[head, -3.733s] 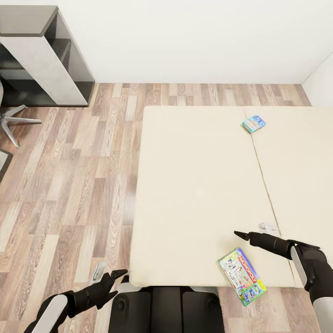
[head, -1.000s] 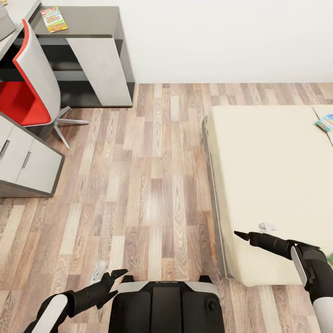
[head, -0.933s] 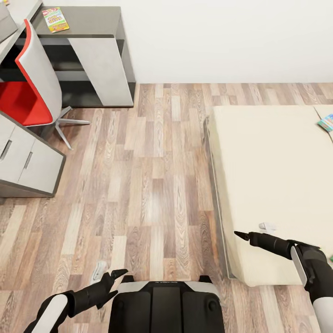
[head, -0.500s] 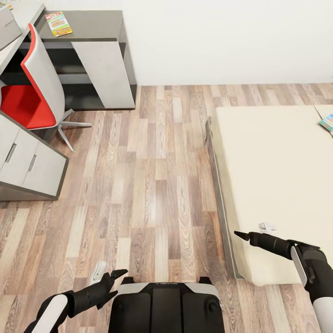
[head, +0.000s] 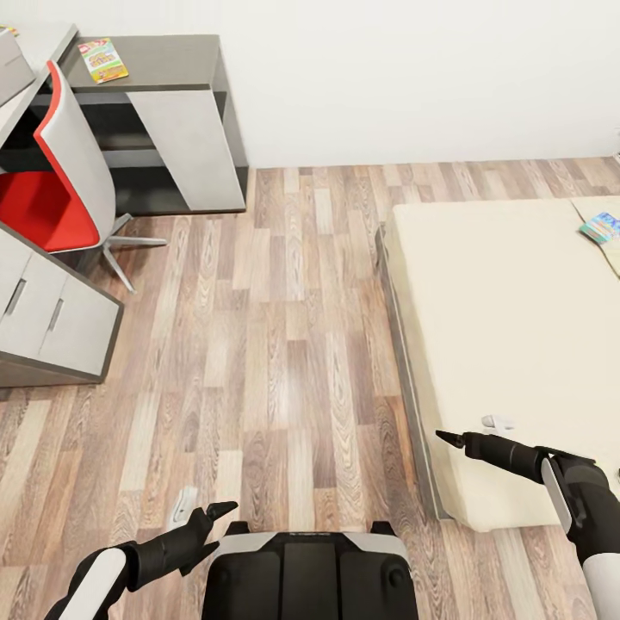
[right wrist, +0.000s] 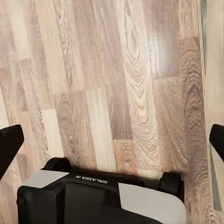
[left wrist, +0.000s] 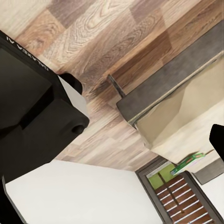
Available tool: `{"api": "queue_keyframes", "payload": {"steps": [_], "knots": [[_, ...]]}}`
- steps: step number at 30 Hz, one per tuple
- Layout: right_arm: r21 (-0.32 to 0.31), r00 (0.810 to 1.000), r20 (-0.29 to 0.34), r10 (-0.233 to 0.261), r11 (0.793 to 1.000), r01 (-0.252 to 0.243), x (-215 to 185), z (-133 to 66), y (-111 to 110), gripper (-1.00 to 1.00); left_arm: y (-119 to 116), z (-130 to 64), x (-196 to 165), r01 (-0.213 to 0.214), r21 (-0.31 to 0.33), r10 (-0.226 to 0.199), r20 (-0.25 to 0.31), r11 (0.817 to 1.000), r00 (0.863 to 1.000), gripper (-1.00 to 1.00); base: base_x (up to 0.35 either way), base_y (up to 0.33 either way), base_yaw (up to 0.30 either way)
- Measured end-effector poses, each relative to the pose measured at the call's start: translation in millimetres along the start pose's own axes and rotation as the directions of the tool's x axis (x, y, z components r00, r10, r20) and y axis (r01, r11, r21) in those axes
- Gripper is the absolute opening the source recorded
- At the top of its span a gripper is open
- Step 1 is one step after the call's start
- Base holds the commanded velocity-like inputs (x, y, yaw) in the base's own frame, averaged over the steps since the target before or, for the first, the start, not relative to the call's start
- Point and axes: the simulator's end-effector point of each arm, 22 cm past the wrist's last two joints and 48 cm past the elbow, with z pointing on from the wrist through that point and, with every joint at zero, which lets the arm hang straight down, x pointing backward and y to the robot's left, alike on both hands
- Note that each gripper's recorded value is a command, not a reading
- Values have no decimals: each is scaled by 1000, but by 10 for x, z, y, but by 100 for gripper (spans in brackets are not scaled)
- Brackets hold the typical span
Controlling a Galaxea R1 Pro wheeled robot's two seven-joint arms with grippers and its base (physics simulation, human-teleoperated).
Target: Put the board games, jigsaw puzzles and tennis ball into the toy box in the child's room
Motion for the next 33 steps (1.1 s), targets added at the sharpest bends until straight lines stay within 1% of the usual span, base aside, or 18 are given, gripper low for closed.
{"api": "queue_keyframes", "payload": {"steps": [26,31,33], "knots": [[-4,999,35,-15,1000,15,-172,-118,84,100,-148,-62,-32,-23,23,23,17,999,1000,100,0,2,-78],[2,999,40,-18,1000,18,-202,-141,85,100,-201,-61,-20,-32,31,31,16,999,999,100,0,0,-85],[20,999,39,-16,1000,15,-205,-149,50,100,-256,-41,12,-34,42,34,13,999,999,100,0,0,-88]]}}
